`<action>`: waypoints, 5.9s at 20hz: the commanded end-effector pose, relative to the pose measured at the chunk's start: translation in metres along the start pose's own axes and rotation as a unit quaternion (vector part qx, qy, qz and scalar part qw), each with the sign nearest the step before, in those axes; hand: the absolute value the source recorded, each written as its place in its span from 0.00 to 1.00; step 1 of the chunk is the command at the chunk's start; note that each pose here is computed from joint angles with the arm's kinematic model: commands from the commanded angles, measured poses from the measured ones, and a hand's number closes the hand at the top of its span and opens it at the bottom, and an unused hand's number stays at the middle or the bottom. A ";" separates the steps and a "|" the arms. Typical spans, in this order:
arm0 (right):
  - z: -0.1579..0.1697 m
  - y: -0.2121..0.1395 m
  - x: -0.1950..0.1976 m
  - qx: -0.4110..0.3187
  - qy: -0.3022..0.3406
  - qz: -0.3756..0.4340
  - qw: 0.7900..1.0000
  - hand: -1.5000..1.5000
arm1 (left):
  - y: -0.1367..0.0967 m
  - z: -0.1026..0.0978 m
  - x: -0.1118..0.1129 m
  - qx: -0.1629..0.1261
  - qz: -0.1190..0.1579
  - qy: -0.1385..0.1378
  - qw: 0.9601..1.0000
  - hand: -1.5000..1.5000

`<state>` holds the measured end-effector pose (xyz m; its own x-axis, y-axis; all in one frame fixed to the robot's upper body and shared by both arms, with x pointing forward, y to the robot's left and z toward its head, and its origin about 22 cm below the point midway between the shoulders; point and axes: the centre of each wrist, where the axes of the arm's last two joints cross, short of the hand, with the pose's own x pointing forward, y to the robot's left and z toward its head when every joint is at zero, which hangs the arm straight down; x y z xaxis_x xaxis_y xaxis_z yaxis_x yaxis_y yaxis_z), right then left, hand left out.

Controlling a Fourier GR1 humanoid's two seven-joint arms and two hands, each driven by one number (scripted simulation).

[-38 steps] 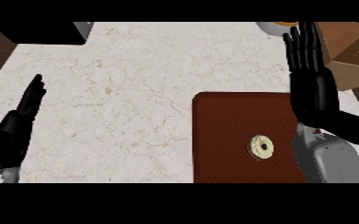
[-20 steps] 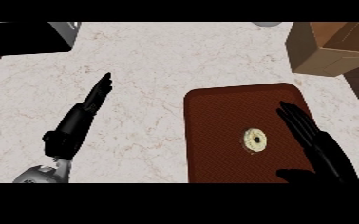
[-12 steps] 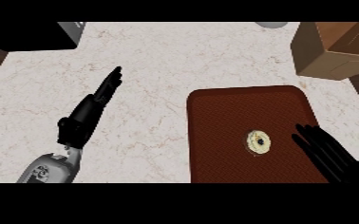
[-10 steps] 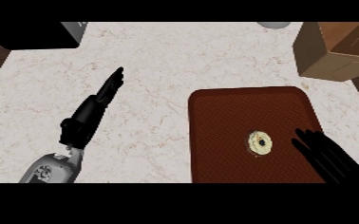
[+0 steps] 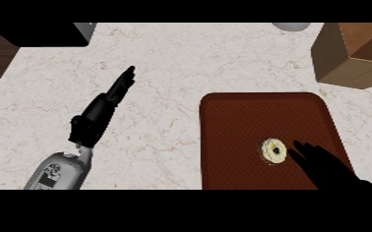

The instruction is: Pick the cupcake from the tray and place it in the cardboard box

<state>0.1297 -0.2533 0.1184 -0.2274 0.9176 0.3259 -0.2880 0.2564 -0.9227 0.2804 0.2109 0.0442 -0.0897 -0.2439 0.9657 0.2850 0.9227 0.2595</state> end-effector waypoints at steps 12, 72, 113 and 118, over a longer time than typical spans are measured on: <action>-0.049 0.030 0.000 0.041 0.049 0.004 0.998 0.00 | 0.004 -0.008 -0.018 0.001 -0.012 -0.003 1.000 0.50; -0.118 0.030 -0.167 -0.059 0.101 0.085 0.989 1.00 | 0.006 0.005 -0.009 -0.007 -0.009 0.004 1.000 0.50; -0.079 -0.216 -0.139 -0.339 0.124 -0.049 0.931 1.00 | -0.013 -0.014 -0.003 -0.013 0.002 0.002 1.000 0.50; -0.088 -0.231 -0.161 -0.347 0.133 -0.062 0.926 1.00 | -0.004 -0.009 -0.002 -0.004 -0.003 0.000 1.000 0.50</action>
<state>0.2974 -0.4201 0.2579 0.0177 0.8963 0.4432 0.3820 0.4035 -0.8314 0.2820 0.2017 0.0390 -0.0966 -0.2512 0.9631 0.2995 0.9155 0.2688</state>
